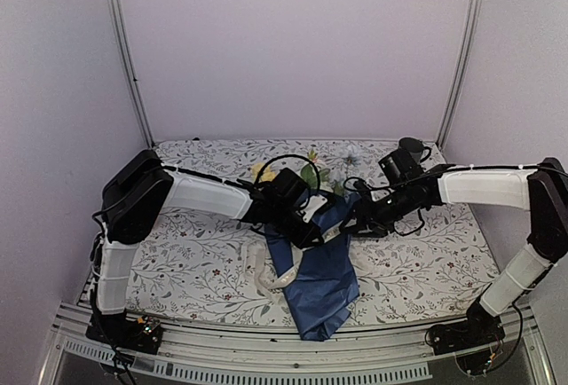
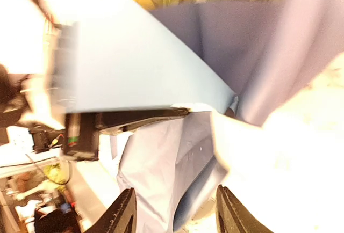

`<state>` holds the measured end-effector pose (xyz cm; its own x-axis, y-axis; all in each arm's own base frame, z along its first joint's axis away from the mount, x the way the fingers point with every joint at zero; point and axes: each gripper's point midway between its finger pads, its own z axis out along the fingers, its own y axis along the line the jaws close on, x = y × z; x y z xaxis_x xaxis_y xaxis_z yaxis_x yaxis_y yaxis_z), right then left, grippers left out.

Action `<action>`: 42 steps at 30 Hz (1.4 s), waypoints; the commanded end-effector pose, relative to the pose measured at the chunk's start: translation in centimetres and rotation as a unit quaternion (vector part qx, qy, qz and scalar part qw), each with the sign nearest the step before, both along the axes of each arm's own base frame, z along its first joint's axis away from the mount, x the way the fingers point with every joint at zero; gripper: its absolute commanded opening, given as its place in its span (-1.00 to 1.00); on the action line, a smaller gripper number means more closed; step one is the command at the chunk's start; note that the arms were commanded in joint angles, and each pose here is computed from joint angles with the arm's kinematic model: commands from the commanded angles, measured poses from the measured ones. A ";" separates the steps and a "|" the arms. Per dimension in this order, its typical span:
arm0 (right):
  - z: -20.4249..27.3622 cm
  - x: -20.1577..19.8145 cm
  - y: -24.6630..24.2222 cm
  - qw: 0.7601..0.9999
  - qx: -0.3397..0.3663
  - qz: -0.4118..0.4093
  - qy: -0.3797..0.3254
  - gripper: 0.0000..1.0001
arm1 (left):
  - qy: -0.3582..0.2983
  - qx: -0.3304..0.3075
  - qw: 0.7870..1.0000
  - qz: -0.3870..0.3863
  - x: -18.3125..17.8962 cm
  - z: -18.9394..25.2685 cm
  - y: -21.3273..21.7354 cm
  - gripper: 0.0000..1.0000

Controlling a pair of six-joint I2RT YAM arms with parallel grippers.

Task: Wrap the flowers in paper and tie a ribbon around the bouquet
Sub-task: Cross the ribbon over the folded bouquet.

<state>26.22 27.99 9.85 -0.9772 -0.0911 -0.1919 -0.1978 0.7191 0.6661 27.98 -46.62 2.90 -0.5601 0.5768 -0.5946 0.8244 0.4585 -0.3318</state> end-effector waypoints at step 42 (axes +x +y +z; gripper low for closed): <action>-7.3 -1.1 -8.8 0.928 -0.361 0.022 -0.087 -1.00 | -0.013 0.033 0.999 -0.028 -1.2 -0.3 1.4 -1.00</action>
